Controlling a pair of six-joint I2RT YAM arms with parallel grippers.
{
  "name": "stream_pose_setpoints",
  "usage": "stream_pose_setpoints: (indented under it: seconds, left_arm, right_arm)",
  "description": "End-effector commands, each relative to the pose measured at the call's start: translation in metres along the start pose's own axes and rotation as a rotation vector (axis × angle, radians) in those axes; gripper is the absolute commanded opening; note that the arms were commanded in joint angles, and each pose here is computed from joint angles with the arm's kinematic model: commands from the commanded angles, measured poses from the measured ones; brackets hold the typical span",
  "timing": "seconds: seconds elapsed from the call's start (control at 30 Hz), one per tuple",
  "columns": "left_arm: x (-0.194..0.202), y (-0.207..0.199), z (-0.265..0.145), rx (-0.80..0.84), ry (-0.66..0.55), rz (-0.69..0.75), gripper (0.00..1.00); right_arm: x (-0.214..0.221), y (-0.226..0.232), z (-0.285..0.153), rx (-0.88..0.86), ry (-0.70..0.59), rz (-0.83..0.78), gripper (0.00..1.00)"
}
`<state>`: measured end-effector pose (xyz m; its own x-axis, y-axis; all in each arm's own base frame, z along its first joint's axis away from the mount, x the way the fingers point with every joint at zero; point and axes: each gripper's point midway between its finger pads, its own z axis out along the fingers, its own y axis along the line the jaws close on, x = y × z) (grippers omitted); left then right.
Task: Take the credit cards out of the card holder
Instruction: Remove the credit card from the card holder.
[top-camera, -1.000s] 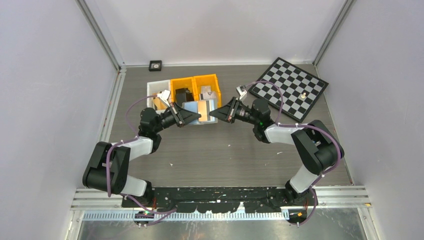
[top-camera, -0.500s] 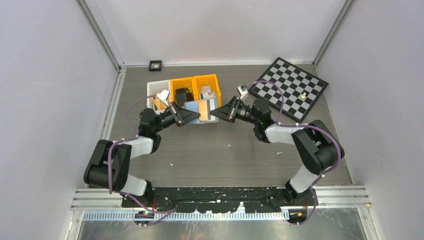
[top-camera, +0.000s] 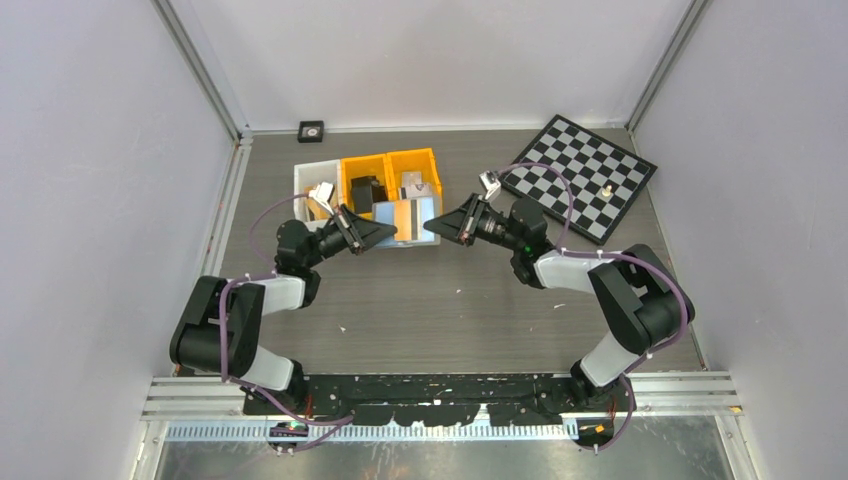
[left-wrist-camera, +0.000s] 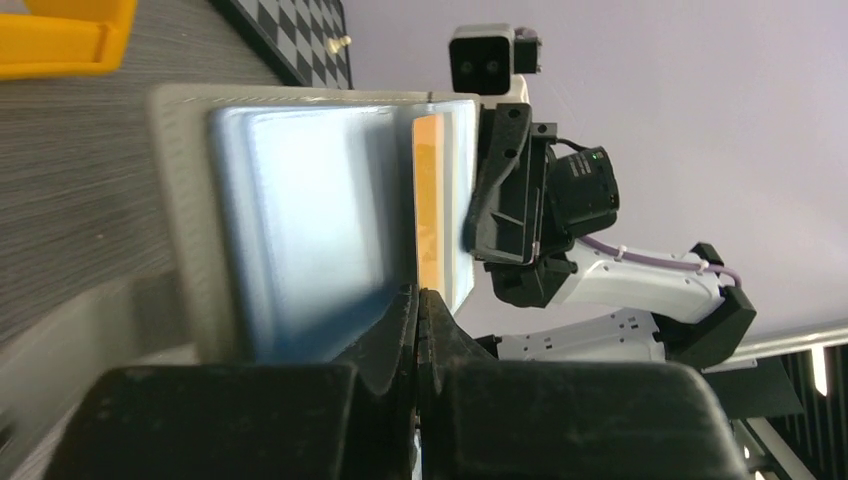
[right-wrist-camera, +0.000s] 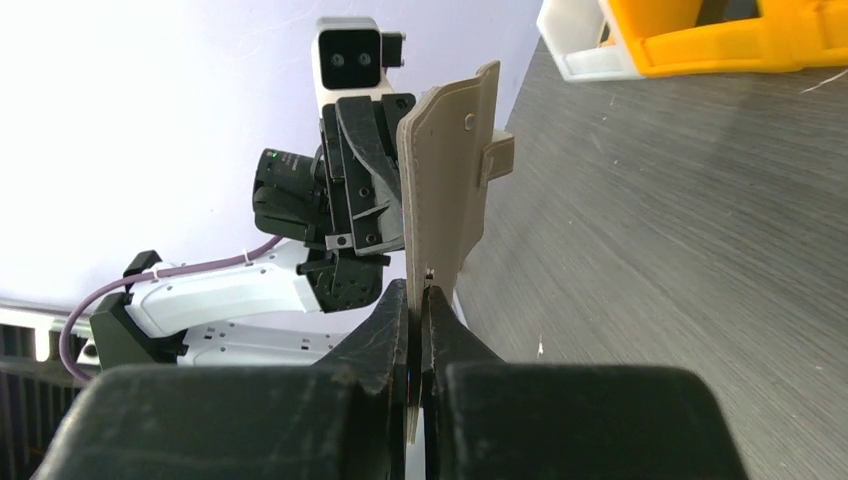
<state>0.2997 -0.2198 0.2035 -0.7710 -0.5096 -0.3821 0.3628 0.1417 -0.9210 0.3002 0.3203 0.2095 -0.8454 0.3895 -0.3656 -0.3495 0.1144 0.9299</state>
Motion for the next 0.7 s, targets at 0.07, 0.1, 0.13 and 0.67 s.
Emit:
stream_pose_setpoints:
  seconds: [0.07, 0.1, 0.13, 0.67]
  left_arm:
    - [-0.018, 0.004, -0.012, -0.021, -0.084, 0.042, 0.00]
    - [-0.018, 0.006, -0.012, -0.030, -0.086, 0.039, 0.00]
    - [-0.018, 0.007, -0.012, -0.033, -0.085, 0.040, 0.00]
    - [-0.020, 0.011, -0.014, -0.060, -0.086, 0.060, 0.00]
  right_arm:
    - [-0.023, 0.015, -0.012, -0.017, -0.094, -0.072, 0.01]
    - [-0.024, 0.013, -0.012, -0.014, -0.094, -0.068, 0.00]
    - [-0.024, 0.012, -0.011, -0.014, -0.092, -0.065, 0.01]
    - [-0.025, 0.001, -0.009, -0.004, -0.092, -0.030, 0.01]
